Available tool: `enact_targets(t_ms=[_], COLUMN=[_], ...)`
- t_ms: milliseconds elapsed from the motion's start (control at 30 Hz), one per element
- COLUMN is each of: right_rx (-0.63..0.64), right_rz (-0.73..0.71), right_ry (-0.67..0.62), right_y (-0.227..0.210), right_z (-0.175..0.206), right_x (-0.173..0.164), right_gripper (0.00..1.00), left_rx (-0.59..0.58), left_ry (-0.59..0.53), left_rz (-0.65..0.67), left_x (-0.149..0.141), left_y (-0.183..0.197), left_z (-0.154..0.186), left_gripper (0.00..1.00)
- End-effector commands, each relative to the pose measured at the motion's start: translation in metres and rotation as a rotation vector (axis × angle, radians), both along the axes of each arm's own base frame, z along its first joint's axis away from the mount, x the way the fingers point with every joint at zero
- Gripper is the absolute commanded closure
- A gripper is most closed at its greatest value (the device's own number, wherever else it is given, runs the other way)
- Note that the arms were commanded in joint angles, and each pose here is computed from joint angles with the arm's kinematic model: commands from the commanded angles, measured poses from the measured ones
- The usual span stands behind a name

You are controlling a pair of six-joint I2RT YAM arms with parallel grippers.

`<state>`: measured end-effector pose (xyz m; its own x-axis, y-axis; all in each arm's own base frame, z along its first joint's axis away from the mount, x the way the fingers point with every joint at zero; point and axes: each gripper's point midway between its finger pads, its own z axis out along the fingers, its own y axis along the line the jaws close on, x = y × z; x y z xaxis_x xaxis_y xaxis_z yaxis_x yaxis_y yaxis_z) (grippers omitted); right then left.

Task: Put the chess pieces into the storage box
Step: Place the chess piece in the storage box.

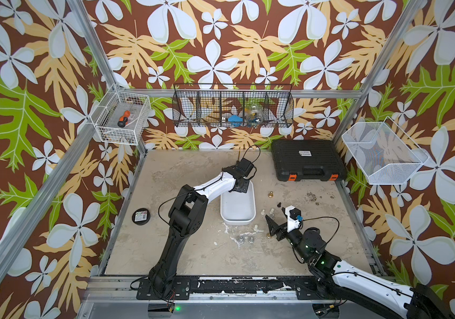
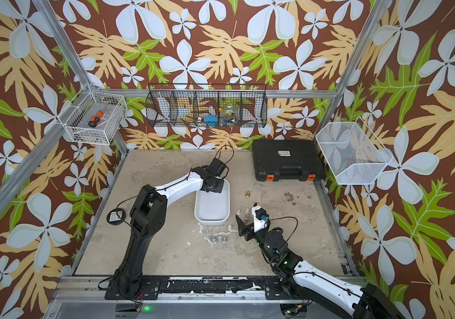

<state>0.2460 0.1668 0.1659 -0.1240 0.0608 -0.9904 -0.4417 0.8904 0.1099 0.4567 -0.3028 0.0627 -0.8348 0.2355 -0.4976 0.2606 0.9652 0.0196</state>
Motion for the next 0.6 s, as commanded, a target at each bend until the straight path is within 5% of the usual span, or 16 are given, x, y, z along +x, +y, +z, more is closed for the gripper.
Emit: enact_targets(t_ms=[0, 567], right_rx=[0.026, 0.036], right_rz=[0.012, 0.023], right_ry=[-0.016, -0.023], right_y=[0.002, 0.002], right_z=[0.006, 0.007], right_x=[-0.001, -0.003], right_gripper=[0.14, 0.15], left_rx=[0.012, 0.008], left_ry=[-0.024, -0.021], left_rz=[0.010, 0.007], left_x=[0.009, 0.014], left_y=[0.004, 0.002], left_z=[-0.002, -0.020], left_gripper=[0.92, 0.90])
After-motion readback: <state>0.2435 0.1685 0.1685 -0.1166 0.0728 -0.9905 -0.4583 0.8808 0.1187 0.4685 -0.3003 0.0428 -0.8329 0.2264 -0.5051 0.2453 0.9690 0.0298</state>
